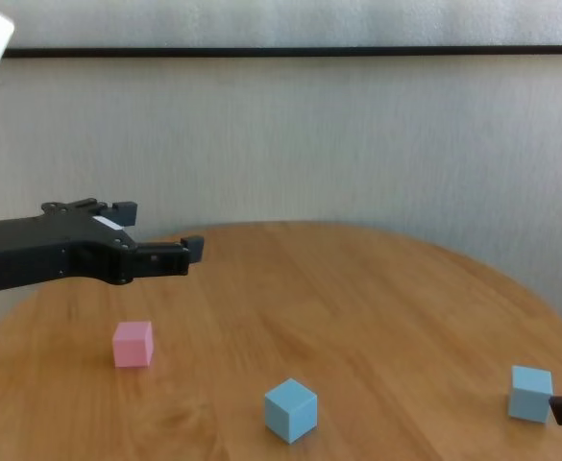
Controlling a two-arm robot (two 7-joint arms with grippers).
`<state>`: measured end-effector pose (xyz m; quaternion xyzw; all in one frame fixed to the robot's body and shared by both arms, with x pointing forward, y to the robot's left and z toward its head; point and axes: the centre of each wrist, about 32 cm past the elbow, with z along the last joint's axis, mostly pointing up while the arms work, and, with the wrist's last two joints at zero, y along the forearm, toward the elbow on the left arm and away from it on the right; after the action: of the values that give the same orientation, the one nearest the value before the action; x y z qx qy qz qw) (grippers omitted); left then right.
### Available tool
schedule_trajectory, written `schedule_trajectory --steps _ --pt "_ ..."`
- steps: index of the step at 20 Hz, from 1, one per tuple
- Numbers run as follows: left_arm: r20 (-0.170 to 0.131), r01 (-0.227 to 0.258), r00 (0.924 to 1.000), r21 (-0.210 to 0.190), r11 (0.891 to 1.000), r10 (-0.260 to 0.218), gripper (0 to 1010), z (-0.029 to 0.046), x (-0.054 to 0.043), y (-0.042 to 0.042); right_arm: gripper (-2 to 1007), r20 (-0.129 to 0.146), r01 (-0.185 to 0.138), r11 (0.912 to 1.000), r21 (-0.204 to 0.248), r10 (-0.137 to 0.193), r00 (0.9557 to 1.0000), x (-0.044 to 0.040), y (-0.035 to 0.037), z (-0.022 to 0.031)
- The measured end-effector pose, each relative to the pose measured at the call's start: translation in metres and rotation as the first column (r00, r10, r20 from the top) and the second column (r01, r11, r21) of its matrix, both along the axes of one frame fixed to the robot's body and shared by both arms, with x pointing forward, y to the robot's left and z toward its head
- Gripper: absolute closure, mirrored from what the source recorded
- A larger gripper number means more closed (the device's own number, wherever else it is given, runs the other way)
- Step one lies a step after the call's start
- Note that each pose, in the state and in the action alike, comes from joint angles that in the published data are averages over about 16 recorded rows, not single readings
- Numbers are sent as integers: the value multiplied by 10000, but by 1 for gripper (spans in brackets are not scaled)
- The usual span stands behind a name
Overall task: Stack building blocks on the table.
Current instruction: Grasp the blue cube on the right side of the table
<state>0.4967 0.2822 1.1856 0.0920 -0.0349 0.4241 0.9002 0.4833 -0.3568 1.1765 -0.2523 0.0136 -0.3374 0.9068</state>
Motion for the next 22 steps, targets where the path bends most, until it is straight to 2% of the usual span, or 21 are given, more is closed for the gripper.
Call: schedule_trajectory --steps 11,22 --pt "-7 -13 10000 5 10000 13 11 -2 2 -2 4 -125 -294 9990 -336 290 9995 248 -57 -103" --pt "-8 -20 10000 4 10000 20 11 -2 4 -3 4 -252 -534 9972 -520 521 9983 462 -44 -187"
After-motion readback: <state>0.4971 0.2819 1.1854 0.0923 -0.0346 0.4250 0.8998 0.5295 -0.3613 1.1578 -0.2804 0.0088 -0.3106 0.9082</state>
